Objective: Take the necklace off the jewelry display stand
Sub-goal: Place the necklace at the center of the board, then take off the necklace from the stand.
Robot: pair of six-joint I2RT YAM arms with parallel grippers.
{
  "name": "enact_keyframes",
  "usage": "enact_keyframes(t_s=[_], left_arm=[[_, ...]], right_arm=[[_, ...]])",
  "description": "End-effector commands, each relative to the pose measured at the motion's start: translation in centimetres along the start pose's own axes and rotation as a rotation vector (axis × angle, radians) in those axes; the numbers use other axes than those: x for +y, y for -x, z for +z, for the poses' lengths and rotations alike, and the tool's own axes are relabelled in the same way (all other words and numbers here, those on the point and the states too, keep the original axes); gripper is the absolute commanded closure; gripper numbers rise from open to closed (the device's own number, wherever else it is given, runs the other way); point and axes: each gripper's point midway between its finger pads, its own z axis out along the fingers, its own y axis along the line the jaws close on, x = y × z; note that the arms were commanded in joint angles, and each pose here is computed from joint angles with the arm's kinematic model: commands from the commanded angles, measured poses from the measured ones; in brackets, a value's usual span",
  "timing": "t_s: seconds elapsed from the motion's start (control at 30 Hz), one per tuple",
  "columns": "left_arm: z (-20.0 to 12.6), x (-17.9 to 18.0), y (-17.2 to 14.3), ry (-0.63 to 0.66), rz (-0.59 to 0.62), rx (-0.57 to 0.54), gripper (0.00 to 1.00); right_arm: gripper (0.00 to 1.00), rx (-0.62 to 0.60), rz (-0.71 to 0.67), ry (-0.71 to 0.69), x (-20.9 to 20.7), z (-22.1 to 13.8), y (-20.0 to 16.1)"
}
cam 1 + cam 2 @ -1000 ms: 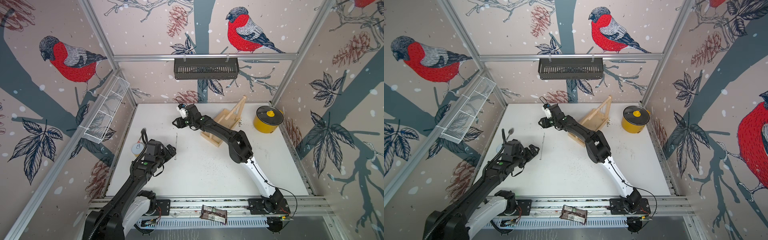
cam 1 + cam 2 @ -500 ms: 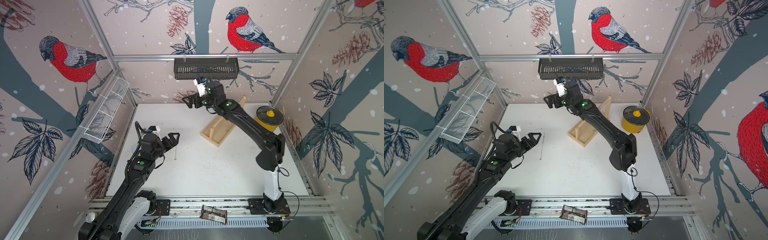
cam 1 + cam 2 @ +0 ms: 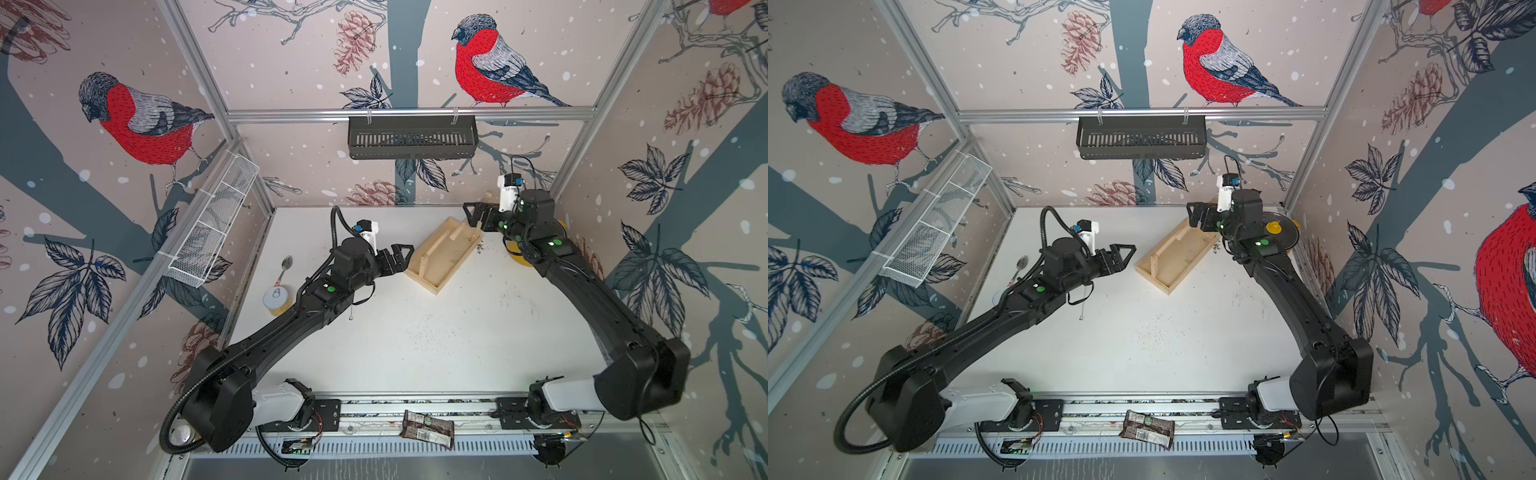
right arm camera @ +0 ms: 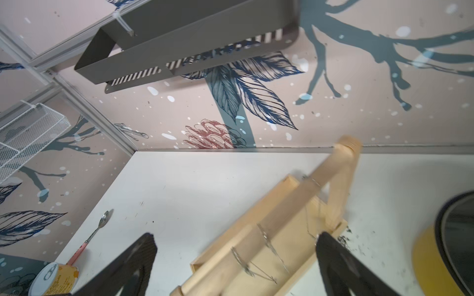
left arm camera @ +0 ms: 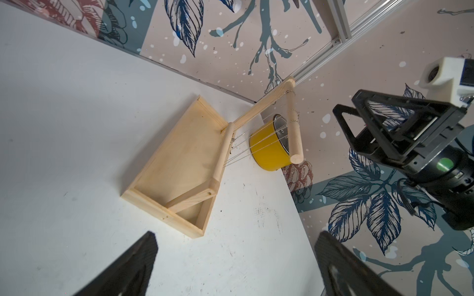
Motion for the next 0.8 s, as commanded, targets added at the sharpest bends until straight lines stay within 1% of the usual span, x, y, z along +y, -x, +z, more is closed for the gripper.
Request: enact_keyframes(t_s=[0.0,0.07,0.13,0.27,0.4,0.47,0.63,0.77], left_arm=[[1.5,-2.5,1.5,-0.073,0.034,-0.058,0.03],[2.6,-3.2,1.4,-0.095,0.032,-0.053,0.03],[3.6,-3.9,1.4,-0.115,0.029,-0.048,0.03],[5.2,-4.6,1.1,-0.15,0.006,-0.024,0.03],[5.7,-4.8,0.8,-0.166,-0.006,-0.01,0.03],[5.7,-4.5,0.8,-0.153,-0.005,-0.011,0.03],[5.4,-3.8,0.7,-0.124,0.009,-0.017,0.03],[5.5,-3.7,0.5,-0.125,0.011,-0.014,0.03]], right_arm=[[0.08,-0.01,0.05,-0.023,-2.1,-0.5,-1.2],[0.13,0.026,0.063,-0.075,-3.9,-0.4,-3.1],[0.14,0.046,0.058,-0.111,-4.9,-0.3,-4.6],[0.22,0.083,0.067,-0.097,-5.3,0.7,-7.0],[0.29,0.132,0.041,-0.075,-4.6,2.1,-8.2],[0.32,0.155,0.016,-0.065,-4.1,2.9,-8.9],[0.35,0.161,-0.019,-0.054,-2.8,3.3,-9.7],[0.37,0.143,-0.034,-0.038,-2.4,3.2,-9.6]])
